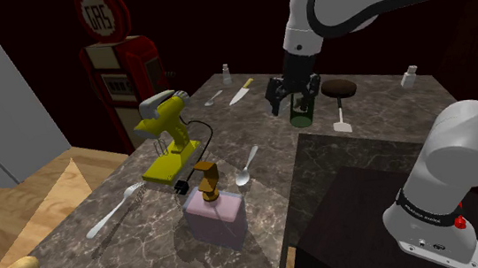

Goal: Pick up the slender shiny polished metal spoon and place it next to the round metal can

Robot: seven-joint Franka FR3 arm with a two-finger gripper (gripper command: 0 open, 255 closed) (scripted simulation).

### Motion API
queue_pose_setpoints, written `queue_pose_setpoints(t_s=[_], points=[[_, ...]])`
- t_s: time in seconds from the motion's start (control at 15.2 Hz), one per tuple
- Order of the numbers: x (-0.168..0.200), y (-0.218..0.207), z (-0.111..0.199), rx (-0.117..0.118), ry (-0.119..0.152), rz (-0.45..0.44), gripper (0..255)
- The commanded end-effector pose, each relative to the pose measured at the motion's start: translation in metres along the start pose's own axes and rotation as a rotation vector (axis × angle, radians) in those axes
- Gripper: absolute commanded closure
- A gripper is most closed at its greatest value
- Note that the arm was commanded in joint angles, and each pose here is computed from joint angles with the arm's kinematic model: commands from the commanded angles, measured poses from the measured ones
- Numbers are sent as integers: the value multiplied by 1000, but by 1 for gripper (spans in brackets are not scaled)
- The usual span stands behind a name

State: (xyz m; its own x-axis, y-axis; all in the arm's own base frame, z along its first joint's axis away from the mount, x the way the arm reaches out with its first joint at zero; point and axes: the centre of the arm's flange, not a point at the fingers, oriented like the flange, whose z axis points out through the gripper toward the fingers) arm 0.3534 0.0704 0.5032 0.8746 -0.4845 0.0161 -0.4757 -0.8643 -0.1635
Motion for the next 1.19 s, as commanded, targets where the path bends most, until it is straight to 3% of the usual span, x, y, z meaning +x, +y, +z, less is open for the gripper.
queue_pose_setpoints(t_s=[0.0, 0.73, 1.12], points=[[5, -13, 23, 6, -6, 109, 0], [53, -75, 144, 30, -44, 666, 0], [54, -78, 173, 30, -46, 680, 0]])
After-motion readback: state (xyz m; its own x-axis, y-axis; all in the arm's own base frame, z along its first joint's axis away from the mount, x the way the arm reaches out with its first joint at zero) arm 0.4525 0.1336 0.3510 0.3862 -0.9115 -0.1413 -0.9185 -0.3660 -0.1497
